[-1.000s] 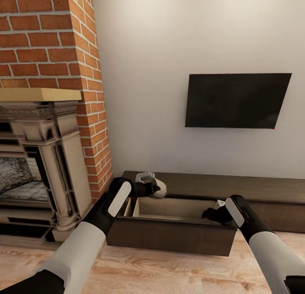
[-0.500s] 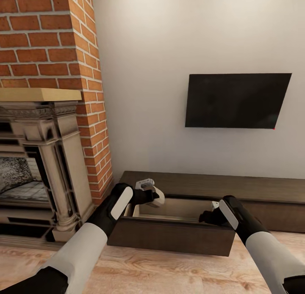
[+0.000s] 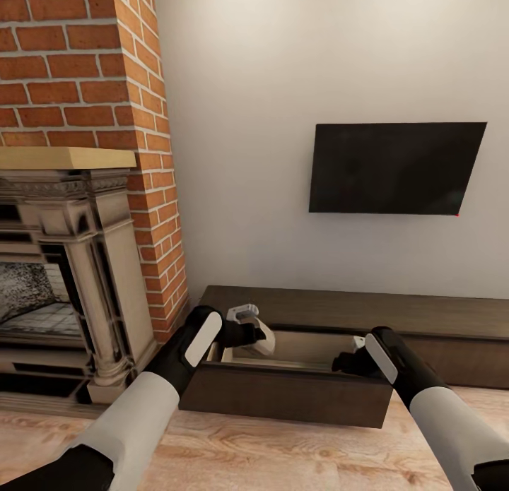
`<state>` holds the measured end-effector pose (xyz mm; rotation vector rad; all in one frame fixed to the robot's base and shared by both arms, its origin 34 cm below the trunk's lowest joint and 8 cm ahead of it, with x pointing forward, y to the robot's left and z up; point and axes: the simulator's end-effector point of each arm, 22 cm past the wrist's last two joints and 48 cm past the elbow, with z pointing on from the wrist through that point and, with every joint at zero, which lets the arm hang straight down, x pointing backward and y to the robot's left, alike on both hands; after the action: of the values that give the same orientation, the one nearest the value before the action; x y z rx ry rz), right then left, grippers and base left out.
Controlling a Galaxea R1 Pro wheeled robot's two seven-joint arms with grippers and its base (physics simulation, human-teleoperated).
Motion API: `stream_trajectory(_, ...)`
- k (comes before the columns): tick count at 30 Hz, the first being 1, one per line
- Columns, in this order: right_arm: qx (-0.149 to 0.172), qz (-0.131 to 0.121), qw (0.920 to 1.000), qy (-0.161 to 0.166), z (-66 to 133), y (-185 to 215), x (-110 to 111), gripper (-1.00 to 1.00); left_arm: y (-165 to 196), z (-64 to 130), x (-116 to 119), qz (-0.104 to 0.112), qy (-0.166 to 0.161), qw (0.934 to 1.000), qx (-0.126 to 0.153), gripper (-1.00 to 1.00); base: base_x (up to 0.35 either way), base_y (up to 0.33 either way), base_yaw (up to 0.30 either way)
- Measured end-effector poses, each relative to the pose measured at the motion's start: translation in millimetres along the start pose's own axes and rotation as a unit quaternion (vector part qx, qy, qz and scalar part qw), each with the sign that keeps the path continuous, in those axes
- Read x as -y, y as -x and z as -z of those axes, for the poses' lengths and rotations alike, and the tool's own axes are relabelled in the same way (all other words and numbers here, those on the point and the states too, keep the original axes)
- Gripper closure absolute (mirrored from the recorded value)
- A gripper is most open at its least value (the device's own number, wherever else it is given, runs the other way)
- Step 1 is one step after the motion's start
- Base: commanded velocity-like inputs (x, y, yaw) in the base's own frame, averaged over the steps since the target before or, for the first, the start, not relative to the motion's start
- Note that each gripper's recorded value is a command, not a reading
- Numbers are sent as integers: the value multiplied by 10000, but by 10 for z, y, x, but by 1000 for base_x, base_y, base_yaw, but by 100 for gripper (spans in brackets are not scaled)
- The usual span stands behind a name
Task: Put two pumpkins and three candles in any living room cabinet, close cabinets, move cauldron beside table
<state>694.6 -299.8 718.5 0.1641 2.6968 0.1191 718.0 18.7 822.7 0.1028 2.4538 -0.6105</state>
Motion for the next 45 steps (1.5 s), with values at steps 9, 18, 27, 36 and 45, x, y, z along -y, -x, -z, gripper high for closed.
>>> stream_trajectory(9,131,139,9998,20,64,90,-83,-100,-710,-274,-366,274,337,9936,-1041,100,0,0,0)
stream_trajectory(18,135,201,9997,-4,63,88,-95,-100,-122,-84,-380,183,524,9935,-989,100,0,0,0)
stream_trajectory(27,144,183,9997,10,71,95,-92,-100,555,207,-248,43,570,9963,-644,100,0,0,0)
stream_trajectory(36,545,372,9977,133,324,368,-267,-100,562,224,-285,90,615,9953,-744,100,0,0,0)
stream_trajectory(45,-108,134,9984,-543,27,-13,154,-100,159,95,-516,331,783,9886,-1242,100,0,0,0)
